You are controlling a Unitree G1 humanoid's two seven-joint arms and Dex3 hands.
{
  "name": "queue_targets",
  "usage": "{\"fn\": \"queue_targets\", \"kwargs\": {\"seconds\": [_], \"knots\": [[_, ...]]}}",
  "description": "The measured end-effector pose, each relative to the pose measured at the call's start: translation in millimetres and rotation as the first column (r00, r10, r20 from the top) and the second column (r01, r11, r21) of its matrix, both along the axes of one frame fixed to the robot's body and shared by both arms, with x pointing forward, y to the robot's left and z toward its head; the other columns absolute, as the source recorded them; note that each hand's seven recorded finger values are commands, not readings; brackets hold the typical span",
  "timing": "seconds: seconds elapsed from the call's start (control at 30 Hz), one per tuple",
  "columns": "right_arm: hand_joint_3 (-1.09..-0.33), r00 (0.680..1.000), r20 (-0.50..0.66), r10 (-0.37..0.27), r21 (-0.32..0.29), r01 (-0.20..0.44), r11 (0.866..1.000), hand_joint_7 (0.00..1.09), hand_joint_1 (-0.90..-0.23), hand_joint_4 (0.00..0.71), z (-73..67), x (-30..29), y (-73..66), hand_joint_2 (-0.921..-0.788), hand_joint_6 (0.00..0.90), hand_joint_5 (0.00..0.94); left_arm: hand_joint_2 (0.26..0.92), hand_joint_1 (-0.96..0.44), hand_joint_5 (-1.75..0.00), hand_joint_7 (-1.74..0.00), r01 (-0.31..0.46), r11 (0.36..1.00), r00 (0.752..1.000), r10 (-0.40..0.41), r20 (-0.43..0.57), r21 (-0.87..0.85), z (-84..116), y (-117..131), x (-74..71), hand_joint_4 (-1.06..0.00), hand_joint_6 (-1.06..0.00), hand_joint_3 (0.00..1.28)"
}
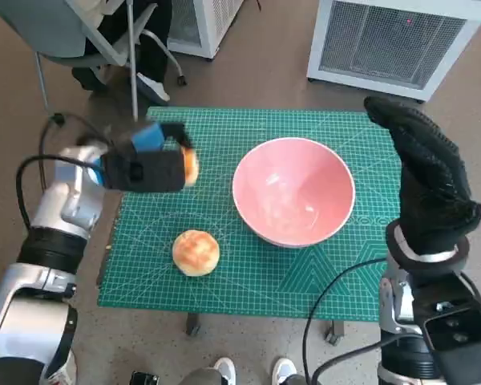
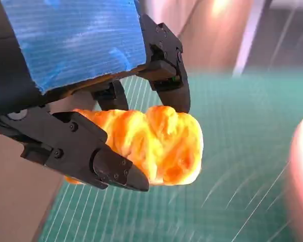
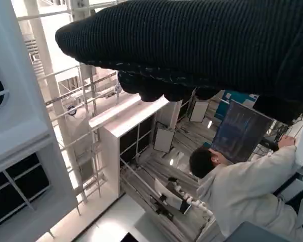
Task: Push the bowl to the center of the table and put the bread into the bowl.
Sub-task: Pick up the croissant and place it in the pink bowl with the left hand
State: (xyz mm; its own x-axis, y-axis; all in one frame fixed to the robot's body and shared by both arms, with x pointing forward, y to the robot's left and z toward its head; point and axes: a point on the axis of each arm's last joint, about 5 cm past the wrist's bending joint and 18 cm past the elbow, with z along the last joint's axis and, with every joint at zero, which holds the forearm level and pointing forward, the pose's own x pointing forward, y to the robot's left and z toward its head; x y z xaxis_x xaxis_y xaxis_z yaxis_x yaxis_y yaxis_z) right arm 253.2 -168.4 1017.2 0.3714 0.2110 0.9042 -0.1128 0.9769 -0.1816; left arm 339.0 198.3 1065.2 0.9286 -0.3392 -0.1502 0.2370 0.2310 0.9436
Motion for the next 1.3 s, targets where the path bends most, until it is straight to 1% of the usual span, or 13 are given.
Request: {"fn": "queue_targets", "kwargs": {"seconds": [0.1, 0.23, 0.47, 0.7, 0.77, 0.9, 1.1, 1.13, 1.17, 1.2, 1.23, 1.27, 1.3], "knots": [[-0.499, 1.000, -0.003, -0.002, 0.000, 0.002, 1.000, 0.69, -0.385, 0.452, -0.8, -0.4, -0.5, -0.921, 0.142, 0.003, 0.920, 0.00, -1.18, -1.25, 0.046, 0.999, 0.995, -0.043, 0.093, -0.027, 14.3, -6.8, -5.5, -0.65, -0.57, 0.11], [-0.498, 1.000, -0.007, -0.006, 0.000, 0.006, 1.000, 0.69, -0.387, 0.452, -1.9, -0.9, -1.5, -0.921, 0.141, 0.002, 0.920, 0.00, -1.15, -1.24, 0.112, 0.993, 0.976, -0.103, 0.194, -0.035, 29.3, -16.9, -13.4, -0.68, -0.59, 0.09], [-0.497, 1.000, -0.002, -0.008, 0.001, 0.008, 1.000, 0.68, -0.387, 0.452, -1.9, -1.1, -2.2, -0.921, 0.143, 0.002, 0.920, 0.00, -1.11, -1.26, 0.215, 0.976, 0.942, -0.197, 0.272, -0.040, 41.0, -38.6, -22.3, -0.69, -0.59, 0.08], [-0.499, 1.000, -0.002, -0.009, 0.000, 0.009, 1.000, 0.68, -0.384, 0.452, -2.0, -1.3, -2.2, -0.921, 0.143, 0.002, 0.920, 0.00, -1.13, -1.23, 0.311, 0.949, 0.918, -0.288, 0.272, -0.046, 40.8, -65.7, -24.0, -0.70, -0.59, 0.08], [-0.499, 1.000, -0.002, -0.009, -0.001, 0.009, 1.000, 0.68, -0.384, 0.452, -2.1, -1.4, -2.2, -0.921, 0.144, 0.002, 0.920, 0.00, -1.15, -1.22, 0.342, 0.939, 0.909, -0.319, 0.267, -0.042, 38.6, -74.2, -23.7, -0.67, -0.61, 0.08], [-0.499, 1.000, 0.000, -0.010, -0.002, 0.010, 1.000, 0.68, -0.384, 0.452, -2.0, -2.0, -2.2, -0.921, 0.144, 0.002, 0.919, 0.00, -1.15, -1.22, 0.401, 0.916, 0.891, -0.382, 0.247, -0.030, 32.2, -90.2, -22.1, -0.65, -0.62, 0.08], [-0.497, 1.000, 0.004, -0.013, -0.004, 0.013, 1.000, 0.68, -0.390, 0.452, -2.3, -4.4, -2.9, -0.921, 0.145, 0.002, 0.920, 0.00, -1.09, -1.27, 0.456, 0.889, 0.872, -0.443, 0.207, -0.022, 16.7, -107.1, -17.7, -0.70, -0.59, 0.08], [-0.495, 1.000, 0.003, -0.013, -0.004, 0.013, 1.000, 0.68, -0.394, 0.451, -2.7, -4.9, -3.1, -0.921, 0.143, 0.001, 0.921, 0.00, -1.14, -1.30, 0.463, 0.886, 0.870, -0.450, 0.201, -0.021, 14.1, -109.2, -16.8, -0.64, -0.58, 0.11], [-0.494, 1.000, 0.002, -0.015, -0.005, 0.015, 1.000, 0.68, -0.396, 0.451, -3.0, -5.3, -3.3, -0.921, 0.143, 0.001, 0.920, 0.00, -1.15, -1.31, 0.472, 0.881, 0.867, -0.460, 0.190, -0.022, 10.6, -111.4, -15.5, -0.61, -0.57, 0.13], [-0.493, 1.000, 0.002, -0.017, -0.006, 0.017, 1.000, 0.67, -0.399, 0.450, -3.2, -5.7, -3.5, -0.921, 0.141, 0.001, 0.921, -0.12, -0.95, -1.37, 0.479, 0.878, 0.865, -0.467, 0.181, -0.023, 7.8, -113.3, -14.4, -0.52, -0.52, 0.18], [-0.492, 1.000, 0.002, -0.017, -0.007, 0.017, 1.000, 0.67, -0.401, 0.449, -3.3, -6.1, -3.6, -0.921, 0.140, 0.000, 0.921, -0.17, -0.84, -1.39, 0.485, 0.874, 0.864, -0.474, 0.169, -0.023, 4.9, -114.7, -13.2, -0.51, -0.50, 0.20], [-0.491, 1.000, 0.002, -0.018, -0.008, 0.018, 1.000, 0.67, -0.403, 0.449, -3.4, -6.4, -3.6, -0.921, 0.140, 0.000, 0.899, -0.12, -0.54, -1.12, 0.490, 0.872, 0.863, -0.481, 0.157, -0.023, 2.1, -115.9, -12.2, -0.44, -0.42, 0.21], [-0.491, 1.000, 0.002, -0.019, -0.009, 0.019, 1.000, 0.67, -0.404, 0.449, -3.6, -6.7, -3.7, -0.921, 0.140, 0.000, 0.900, -0.10, -0.45, -0.98, 0.495, 0.869, 0.862, -0.487, 0.140, -0.022, -1.0, -116.7, -11.1, -0.43, -0.42, 0.19]]}}
